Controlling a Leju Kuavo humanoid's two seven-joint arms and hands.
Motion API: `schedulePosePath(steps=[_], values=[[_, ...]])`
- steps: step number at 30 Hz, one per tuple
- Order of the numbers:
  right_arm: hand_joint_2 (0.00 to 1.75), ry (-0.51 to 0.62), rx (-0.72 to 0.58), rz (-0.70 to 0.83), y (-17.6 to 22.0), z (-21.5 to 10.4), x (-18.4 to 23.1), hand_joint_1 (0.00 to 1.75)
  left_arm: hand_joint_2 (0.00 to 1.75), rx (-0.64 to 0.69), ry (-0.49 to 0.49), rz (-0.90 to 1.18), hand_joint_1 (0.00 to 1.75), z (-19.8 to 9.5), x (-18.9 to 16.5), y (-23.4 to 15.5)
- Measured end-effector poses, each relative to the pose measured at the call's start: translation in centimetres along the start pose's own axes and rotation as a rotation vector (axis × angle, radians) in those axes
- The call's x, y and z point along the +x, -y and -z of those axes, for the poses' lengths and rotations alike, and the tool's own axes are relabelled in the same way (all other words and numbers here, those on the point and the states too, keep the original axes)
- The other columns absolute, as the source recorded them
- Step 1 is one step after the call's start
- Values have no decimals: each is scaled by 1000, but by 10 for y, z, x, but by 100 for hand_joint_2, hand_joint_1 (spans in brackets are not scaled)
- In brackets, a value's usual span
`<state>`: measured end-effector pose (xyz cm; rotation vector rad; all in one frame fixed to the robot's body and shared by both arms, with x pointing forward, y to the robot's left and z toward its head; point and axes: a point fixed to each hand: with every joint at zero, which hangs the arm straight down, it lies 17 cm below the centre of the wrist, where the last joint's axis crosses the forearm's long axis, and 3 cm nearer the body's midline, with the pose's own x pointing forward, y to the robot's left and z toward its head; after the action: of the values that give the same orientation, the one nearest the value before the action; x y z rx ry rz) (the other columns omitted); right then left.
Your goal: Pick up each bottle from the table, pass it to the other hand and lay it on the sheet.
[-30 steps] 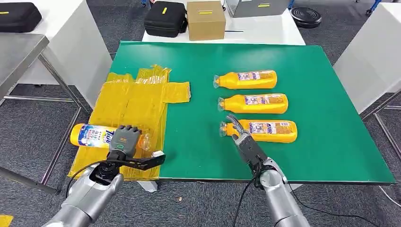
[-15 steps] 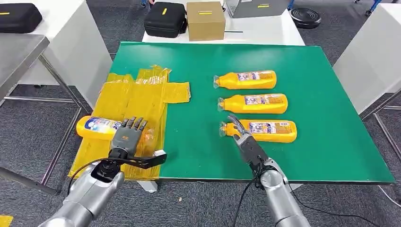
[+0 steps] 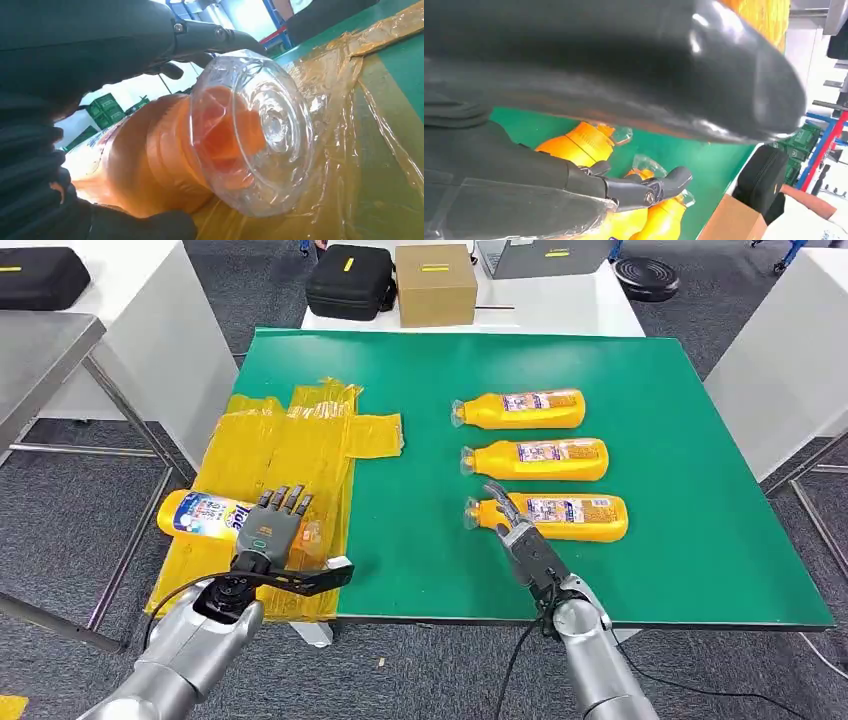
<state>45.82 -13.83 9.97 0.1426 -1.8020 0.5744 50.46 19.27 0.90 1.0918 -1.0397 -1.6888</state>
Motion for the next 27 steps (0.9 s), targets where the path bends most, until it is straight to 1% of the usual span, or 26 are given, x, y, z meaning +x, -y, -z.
schedulePosePath(steps=[11,15,20,27], values=[[0,-15,-6,12,-1,-4,-4,0,175,-6,12,4,0,2,1,1],[0,-23,-10,13,-2,-6,-6,0,175,-33,10,14,0,1,-1,6],[0,-24,-21,10,2,-7,-7,0,175,-57,40,48,0,-7,1,12],[0,-30,-42,14,6,-15,-13,0,175,-29,89,77,0,-21,7,10]])
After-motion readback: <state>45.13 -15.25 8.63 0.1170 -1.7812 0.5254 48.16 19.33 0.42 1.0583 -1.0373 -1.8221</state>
